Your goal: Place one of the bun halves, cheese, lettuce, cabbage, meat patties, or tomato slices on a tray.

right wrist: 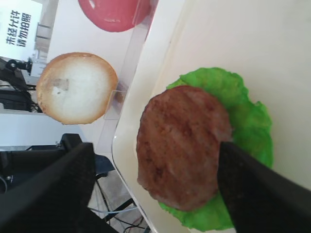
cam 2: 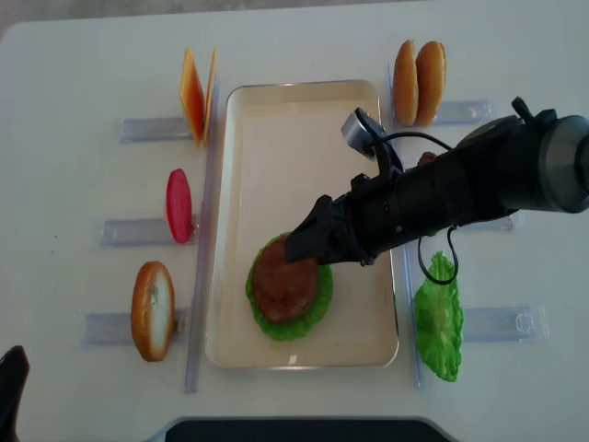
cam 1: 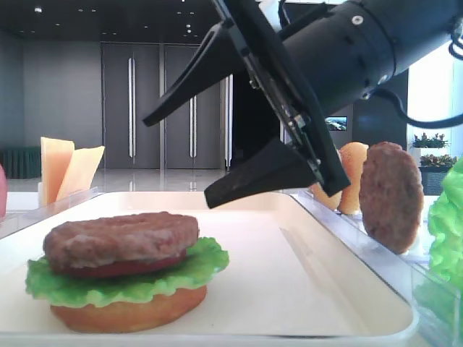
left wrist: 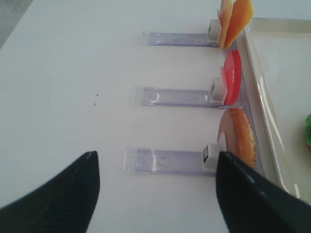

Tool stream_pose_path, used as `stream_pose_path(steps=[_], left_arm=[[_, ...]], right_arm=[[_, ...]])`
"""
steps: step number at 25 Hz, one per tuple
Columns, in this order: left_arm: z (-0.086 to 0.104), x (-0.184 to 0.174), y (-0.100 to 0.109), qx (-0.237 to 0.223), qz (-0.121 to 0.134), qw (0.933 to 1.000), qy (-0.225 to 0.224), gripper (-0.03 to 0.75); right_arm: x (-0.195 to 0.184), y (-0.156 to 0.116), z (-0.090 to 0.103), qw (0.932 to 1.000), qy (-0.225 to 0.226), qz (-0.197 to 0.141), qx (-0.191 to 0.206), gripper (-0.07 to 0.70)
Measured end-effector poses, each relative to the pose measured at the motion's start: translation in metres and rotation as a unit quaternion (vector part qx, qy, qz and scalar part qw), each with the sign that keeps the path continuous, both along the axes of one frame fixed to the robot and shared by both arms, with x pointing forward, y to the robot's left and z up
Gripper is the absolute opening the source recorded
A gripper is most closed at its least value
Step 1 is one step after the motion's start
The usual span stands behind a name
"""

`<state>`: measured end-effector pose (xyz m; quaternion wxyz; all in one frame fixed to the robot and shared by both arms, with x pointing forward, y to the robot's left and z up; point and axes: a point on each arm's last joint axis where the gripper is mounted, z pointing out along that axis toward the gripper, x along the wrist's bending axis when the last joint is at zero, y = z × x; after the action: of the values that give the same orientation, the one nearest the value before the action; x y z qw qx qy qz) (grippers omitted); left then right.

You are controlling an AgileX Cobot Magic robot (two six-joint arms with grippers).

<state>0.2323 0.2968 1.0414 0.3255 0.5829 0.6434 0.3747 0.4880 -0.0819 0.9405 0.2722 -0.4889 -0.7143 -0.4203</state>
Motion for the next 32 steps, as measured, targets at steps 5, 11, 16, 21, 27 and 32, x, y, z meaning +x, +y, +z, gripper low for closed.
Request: stream_pose_path(steps=[5,11,16,21,27,32], left_arm=[[0.0,0.0,0.0,0.0,0.0,1.0,0.0,0.573],[0.0,0.0,0.0,0.0,0.0,1.0,0.0,0.573],[0.0,0.0,0.0,0.0,0.0,1.0,0.0,0.573],[0.0,0.0,0.0,0.0,0.0,1.0,0.0,0.573],[0.0,0.0,0.0,0.0,0.0,1.0,0.0,0.573],[0.0,0.0,0.0,0.0,0.0,1.0,0.0,0.573]], right_arm=[[-0.002,-0.007,0.014,0.9978,-0.044,0.006,-0.049,0.532],[0.0,-0.017,0.035,0.9869,-0.088,0.022,-0.133,0.531],[0.004,-0.027,0.074,0.9721,-0.13,0.017,-0.195,0.531],[0.013,-0.045,0.107,0.9424,-0.149,-0.017,-0.299,0.531],[0.037,-0.09,0.128,0.9104,-0.131,-0.092,-0.382,0.531],[0.05,-0.128,0.128,0.8992,-0.107,-0.143,-0.399,0.531]])
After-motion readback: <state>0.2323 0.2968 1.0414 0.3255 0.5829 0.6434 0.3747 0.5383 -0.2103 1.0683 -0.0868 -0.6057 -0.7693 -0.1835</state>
